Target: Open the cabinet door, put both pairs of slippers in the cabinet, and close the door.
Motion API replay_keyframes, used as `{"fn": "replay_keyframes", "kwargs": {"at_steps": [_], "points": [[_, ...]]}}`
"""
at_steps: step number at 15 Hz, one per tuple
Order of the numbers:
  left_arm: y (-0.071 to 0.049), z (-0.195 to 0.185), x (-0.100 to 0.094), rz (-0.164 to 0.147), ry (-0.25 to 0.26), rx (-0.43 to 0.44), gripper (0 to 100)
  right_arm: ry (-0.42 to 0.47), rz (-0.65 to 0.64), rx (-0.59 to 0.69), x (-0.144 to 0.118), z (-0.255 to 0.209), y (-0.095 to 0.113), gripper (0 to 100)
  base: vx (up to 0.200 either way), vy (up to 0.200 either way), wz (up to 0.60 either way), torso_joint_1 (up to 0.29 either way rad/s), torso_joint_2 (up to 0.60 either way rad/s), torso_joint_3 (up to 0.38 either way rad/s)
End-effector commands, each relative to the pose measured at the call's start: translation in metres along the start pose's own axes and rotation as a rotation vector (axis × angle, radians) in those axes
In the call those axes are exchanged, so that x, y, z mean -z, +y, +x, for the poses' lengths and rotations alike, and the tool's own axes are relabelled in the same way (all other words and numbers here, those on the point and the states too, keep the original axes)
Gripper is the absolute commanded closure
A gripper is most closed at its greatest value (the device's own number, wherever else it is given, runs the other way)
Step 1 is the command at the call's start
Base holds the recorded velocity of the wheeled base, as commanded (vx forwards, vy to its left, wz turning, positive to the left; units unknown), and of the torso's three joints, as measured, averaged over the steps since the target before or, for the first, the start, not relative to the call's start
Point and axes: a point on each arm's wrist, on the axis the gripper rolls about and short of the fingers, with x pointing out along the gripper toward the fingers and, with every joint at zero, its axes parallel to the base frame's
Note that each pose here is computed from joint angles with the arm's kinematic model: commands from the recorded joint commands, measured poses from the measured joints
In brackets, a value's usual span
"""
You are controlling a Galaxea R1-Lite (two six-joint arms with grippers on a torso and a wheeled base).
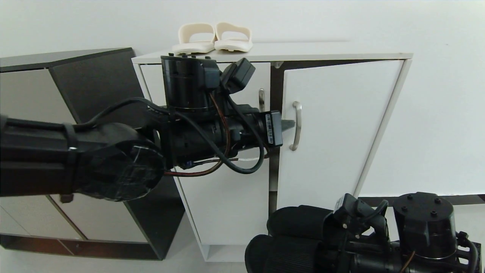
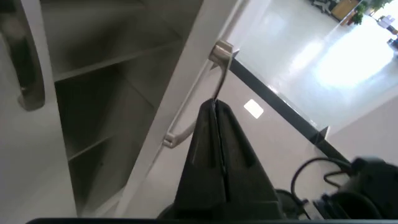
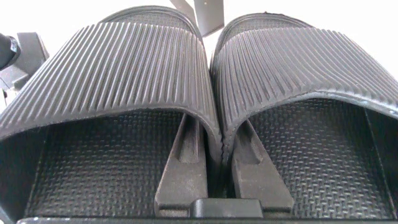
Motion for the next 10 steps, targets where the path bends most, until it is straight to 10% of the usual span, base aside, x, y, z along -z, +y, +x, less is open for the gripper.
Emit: {"fn": "replay_keyframes", "kwargs": {"at_steps": [1, 10], "points": [[-0.011, -0.023, -0.007, 0.008, -0.026, 0.017, 100, -0.003, -0.002, -0.002, -0.001, -0.001, 0.001, 100, 0.0, 0.0, 0.0, 0.0, 0.0, 0.0], [0.035, 0.014, -0.02, 0.017, -0.099, -0.019, 100, 0.004, 0.0, -0.002, 0.001, 0.001, 0.0, 100, 0.0, 0.0, 0.0, 0.0, 0.0, 0.0]]}}
